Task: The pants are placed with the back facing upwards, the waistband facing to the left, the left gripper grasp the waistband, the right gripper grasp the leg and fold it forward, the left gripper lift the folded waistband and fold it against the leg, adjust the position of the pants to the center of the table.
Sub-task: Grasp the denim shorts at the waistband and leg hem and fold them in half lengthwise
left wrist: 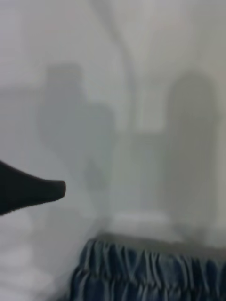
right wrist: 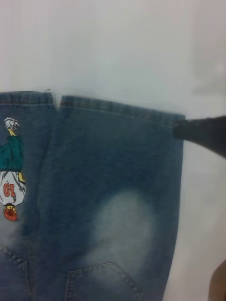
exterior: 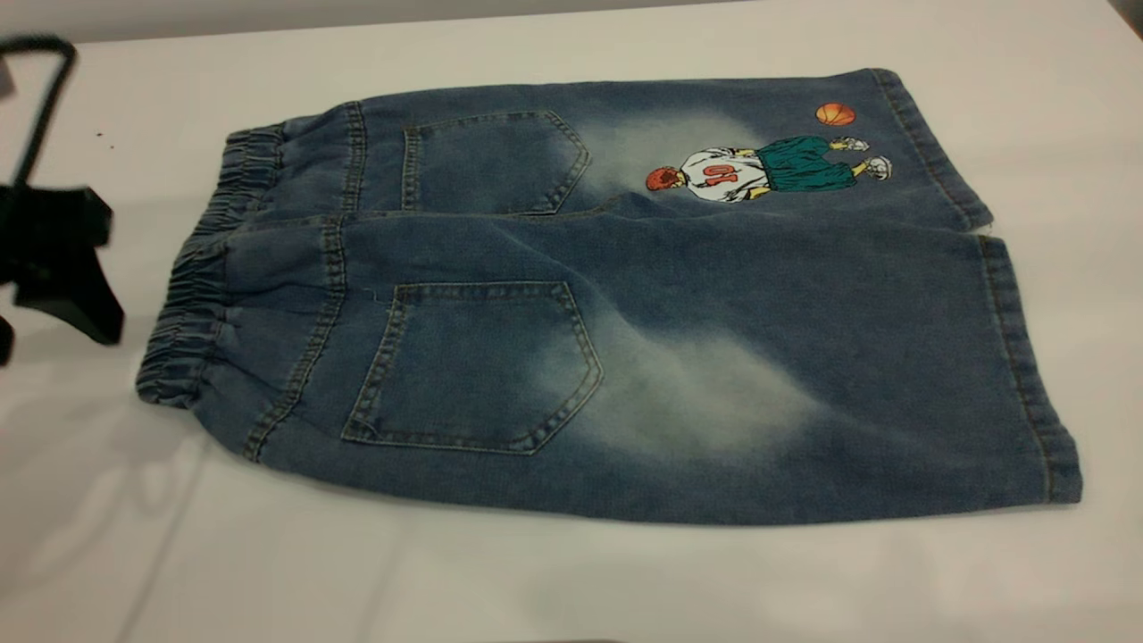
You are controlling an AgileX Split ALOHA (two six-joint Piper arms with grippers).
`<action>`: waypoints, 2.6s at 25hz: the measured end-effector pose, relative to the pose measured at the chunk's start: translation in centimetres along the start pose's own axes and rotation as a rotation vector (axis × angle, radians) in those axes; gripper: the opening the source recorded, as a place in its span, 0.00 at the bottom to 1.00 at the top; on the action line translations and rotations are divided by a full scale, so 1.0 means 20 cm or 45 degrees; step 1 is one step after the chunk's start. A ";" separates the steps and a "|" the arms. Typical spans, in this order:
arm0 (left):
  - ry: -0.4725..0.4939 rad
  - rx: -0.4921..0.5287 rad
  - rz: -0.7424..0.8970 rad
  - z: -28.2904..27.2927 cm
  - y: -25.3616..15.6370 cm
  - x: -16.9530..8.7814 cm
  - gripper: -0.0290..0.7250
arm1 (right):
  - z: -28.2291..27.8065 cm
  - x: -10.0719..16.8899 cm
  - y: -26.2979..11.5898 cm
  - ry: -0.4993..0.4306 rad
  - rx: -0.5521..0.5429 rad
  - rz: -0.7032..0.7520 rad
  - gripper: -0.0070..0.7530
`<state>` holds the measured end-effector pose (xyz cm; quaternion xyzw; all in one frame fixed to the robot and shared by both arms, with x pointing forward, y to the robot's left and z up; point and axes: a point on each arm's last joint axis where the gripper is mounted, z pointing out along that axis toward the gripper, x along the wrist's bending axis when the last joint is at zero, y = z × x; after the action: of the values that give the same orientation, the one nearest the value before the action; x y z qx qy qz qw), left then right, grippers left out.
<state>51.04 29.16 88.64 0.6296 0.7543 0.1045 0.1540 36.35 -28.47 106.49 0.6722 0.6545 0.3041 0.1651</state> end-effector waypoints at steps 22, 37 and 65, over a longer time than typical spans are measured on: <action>0.004 0.140 -0.035 0.32 0.03 -0.08 0.59 | 0.00 0.00 0.00 0.000 0.002 -0.017 0.78; -0.029 0.093 -0.055 0.34 0.17 -0.14 0.14 | 0.25 0.05 0.04 0.227 0.275 -0.281 0.78; -0.039 0.114 -0.013 0.34 0.22 -0.16 0.14 | 1.08 0.27 -0.34 0.156 0.800 -0.670 0.78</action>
<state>58.01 26.62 84.19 0.6335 0.7590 0.0601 0.1380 44.27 -18.82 86.91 0.4804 0.8736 0.0765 -0.0152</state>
